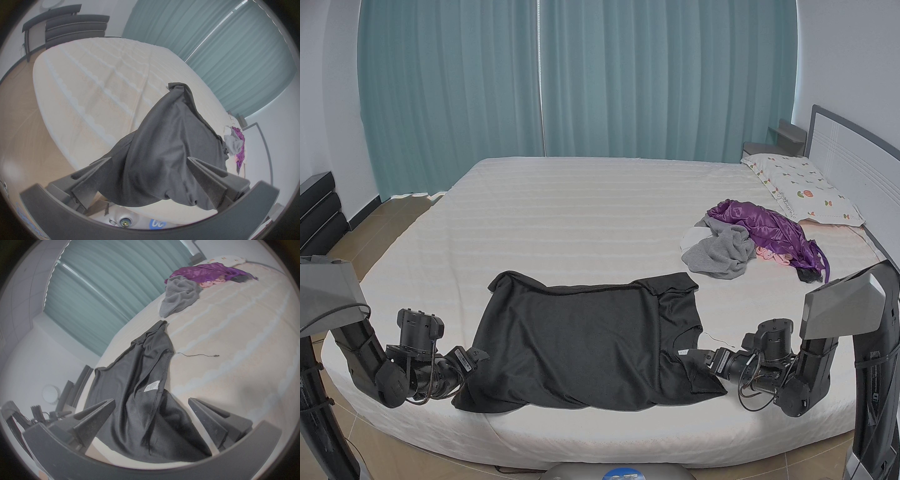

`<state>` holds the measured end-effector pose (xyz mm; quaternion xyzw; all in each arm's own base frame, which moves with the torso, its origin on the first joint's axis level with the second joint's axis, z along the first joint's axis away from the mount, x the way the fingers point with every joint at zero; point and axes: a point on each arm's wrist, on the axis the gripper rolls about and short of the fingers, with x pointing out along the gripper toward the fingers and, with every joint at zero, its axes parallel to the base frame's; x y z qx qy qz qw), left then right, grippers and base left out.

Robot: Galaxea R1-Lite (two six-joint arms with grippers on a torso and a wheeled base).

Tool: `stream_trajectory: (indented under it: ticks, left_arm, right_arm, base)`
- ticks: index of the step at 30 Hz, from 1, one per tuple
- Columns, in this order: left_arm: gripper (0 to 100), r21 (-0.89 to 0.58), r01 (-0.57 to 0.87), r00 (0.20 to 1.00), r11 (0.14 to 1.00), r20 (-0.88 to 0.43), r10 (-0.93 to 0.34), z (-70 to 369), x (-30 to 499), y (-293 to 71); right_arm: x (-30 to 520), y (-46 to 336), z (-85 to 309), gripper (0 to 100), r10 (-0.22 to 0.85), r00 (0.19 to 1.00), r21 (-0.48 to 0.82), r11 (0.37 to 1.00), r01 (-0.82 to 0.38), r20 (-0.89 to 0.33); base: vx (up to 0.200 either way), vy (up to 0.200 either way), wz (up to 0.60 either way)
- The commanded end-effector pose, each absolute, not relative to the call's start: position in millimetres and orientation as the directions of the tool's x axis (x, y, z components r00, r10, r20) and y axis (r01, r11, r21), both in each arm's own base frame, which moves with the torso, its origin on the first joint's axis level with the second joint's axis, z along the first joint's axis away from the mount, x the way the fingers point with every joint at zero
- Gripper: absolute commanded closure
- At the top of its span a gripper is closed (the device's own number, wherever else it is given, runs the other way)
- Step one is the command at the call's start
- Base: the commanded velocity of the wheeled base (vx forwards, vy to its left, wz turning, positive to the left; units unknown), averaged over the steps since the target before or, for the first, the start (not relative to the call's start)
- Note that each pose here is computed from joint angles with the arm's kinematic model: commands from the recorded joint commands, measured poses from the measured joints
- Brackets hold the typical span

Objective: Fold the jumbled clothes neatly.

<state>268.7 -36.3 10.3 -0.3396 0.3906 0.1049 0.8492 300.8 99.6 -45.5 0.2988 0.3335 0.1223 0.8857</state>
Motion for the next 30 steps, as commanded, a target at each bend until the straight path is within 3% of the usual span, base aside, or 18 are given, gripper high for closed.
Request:
stream_trajectory:
  ticks: [1,5,6,14,30]
  left_arm:
    - [0,-0.530,-0.462,0.675,0.711,-0.730,-0.106,7.9,275.6,-30.0]
    - [0,-0.531,-0.461,0.676,0.711,-0.729,-0.106,7.0,276.0,-30.1]
    - [0,-0.531,-0.461,0.676,0.711,-0.729,-0.106,7.0,276.0,-30.1]
    - [0,-0.530,-0.462,0.675,0.711,-0.730,-0.106,6.8,275.7,-30.0]
    - [0,-0.531,-0.461,0.676,0.711,-0.729,-0.106,7.2,275.6,-30.0]
  right_arm:
    - [315.6,113.2,-53.0,0,0.414,0.736,0.557,0.828,-0.061,-0.535]
    - [322.8,123.8,-54.6,0,0.415,0.722,0.542,0.838,-0.065,-0.554]
    - [322.8,123.8,-54.6,100,0.415,0.722,0.542,0.838,-0.065,-0.554]
    - [332.0,121.7,-55.4,100,0.373,0.752,0.511,0.858,-0.055,-0.544]
    - [359.1,70.7,-13.6,100,0.259,0.867,0.513,0.858,-0.004,-0.426]
  base:
    - [0.000,0.000,0.00]
    - [0.000,0.000,0.00]
    - [0.000,0.000,0.00]
    - [0.000,0.000,0.00]
    - [0.000,0.000,0.00]
